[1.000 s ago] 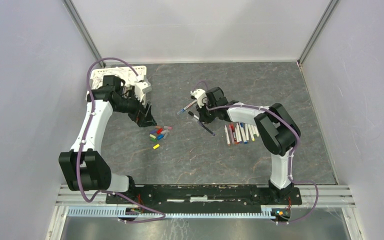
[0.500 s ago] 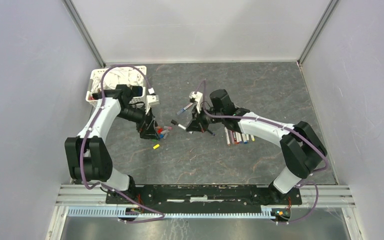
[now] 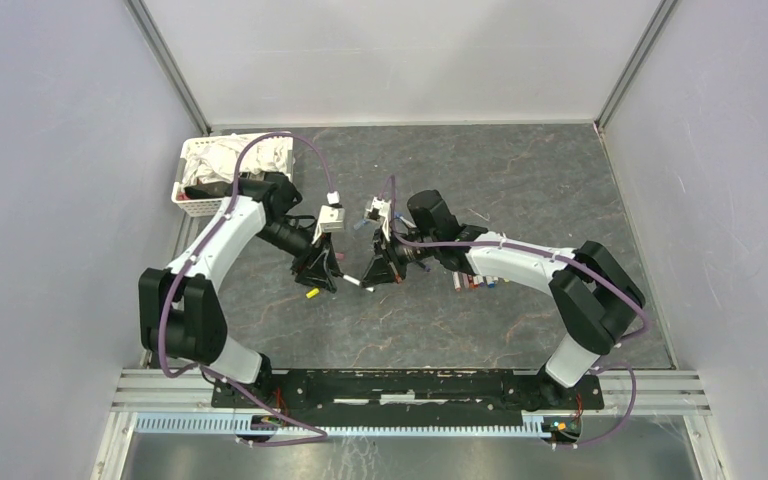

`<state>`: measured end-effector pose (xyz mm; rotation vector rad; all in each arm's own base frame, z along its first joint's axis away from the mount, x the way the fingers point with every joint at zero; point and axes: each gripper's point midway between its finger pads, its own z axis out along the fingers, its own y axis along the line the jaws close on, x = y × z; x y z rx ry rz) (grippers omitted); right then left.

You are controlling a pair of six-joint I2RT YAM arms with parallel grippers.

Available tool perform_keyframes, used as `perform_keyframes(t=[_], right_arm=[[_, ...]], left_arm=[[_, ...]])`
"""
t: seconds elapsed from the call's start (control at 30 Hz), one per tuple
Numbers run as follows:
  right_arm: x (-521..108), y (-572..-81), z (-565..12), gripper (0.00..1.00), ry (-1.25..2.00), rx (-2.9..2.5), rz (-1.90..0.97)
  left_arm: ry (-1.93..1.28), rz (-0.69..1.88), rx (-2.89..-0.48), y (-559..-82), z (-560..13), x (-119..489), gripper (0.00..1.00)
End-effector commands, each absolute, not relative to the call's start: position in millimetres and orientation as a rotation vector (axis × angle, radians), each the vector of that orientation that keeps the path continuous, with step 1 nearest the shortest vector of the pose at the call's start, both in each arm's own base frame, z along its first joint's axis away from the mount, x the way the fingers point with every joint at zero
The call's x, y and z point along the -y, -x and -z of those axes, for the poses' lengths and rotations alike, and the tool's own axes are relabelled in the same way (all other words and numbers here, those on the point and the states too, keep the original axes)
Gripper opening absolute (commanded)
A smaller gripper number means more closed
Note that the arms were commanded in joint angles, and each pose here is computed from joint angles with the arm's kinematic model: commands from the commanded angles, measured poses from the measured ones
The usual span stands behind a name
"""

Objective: Open the pen caps

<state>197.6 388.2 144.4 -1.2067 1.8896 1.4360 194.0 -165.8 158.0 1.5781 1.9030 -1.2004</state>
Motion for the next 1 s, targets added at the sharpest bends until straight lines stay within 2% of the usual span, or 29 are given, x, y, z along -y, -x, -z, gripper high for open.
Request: perform_keyframes(t=[0.0,0.27,0.3,0.4,0.47,0.53,0.63,0.83,0.97], right_arm=[[-397,-199,-161,0.00,1.225,-1.816,-1.488],[-396,-198,-159,0.00,1.229,-1.824,-1.497],[-396,-198,-157,0.01,1.224,-1.831,-1.500],[-403,-198,-158,0.29,1.192,-1.836,-1.528],[-409,-196,-158,0.43,1.183,-1.835,-1.553],[-417,-195,-157,0.47,1.178,-1.827,-1.586],[-425,-195,-157,0.42,1.174,-1.825,-1.609],[-416,-197,-150,0.01,1.168,-1.854,-1.541],[-389,-193,-128,0.00,1.164,-1.942,-1.442]], left_arm=[[-1.616,1.207,-1.839,-195,-161,170,0.58],[-1.671,1.188,-1.837,-195,-158,172,0.03],[-1.674,1.187,-1.834,-195,-158,172,0.03],[-1.683,1.190,-1.818,-193,-160,174,0.02],[-1.682,1.201,-1.801,-191,-164,175,0.02],[-1.677,1.216,-1.785,-190,-169,177,0.02],[-1.676,1.228,-1.776,-189,-172,178,0.02],[-1.691,1.181,-1.833,-195,-166,172,0.02],[-1.675,1.061,-1.888,-218,-159,160,0.02]])
